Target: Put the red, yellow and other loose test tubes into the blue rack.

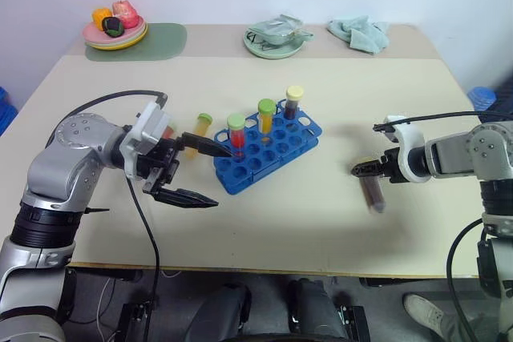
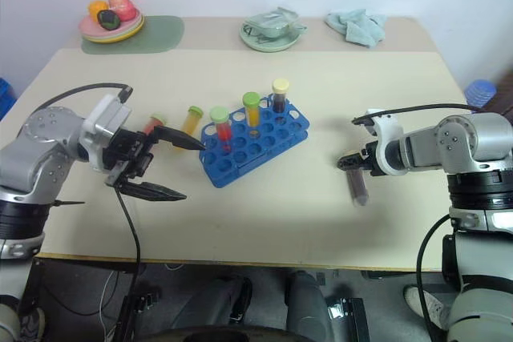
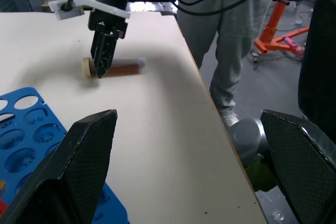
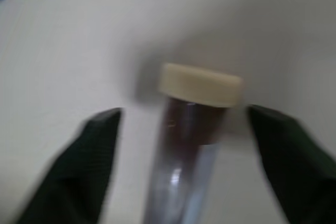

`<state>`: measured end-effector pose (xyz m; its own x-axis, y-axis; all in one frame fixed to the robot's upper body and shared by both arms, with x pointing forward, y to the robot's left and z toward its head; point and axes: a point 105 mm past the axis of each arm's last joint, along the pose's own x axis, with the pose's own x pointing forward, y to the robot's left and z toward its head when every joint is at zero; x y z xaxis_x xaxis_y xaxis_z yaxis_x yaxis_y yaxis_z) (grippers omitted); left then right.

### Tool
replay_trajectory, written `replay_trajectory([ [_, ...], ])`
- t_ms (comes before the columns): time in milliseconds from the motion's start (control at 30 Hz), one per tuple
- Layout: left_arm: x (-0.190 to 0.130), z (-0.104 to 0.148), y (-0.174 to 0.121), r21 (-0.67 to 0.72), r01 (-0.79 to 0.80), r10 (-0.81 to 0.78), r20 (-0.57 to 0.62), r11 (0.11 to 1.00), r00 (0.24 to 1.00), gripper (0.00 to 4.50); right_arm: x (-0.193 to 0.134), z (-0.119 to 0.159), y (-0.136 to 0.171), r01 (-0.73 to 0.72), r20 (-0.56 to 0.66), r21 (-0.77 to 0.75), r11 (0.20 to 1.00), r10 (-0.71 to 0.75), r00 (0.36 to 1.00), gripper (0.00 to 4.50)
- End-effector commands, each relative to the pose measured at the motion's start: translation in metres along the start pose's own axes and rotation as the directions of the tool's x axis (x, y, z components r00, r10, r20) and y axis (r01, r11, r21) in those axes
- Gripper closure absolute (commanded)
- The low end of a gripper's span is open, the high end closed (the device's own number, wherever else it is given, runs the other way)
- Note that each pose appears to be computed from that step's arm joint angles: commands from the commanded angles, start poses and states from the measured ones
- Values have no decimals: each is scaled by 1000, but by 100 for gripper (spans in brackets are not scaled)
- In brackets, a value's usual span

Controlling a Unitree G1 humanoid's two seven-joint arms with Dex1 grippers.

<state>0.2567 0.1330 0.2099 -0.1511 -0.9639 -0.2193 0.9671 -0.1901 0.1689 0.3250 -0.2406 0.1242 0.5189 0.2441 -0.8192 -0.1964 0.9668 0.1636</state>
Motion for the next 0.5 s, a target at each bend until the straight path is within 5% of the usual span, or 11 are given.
replay_trajectory([
  [33, 2, 5, -4, 23, 15, -15, 2, 1000, 1000, 0, 11, -14, 5, -13, -64, -11, 1000, 12, 998, 274],
  [100, 2, 4, -4, 21, 9, -9, 2, 1000, 1000, 0, 12, -14, 6, -6, -63, -31, 1000, 4, 998, 360],
  [300, 0, 3, -5, 23, -36, 36, 6, 999, 999, 0, 1, -17, 29, -86, -34, -191, 978, 81, 996, 360],
  [400, -5, 5, -3, 15, -102, 102, 26, 995, 994, 0, -19, 7, 65, -235, 154, -252, 939, 279, 948, 360],
  [500, -12, 5, -4, -3, -168, 168, 40, 986, 985, 0, -43, 36, 96, -340, 418, -289, 895, 437, 796, 360],
])
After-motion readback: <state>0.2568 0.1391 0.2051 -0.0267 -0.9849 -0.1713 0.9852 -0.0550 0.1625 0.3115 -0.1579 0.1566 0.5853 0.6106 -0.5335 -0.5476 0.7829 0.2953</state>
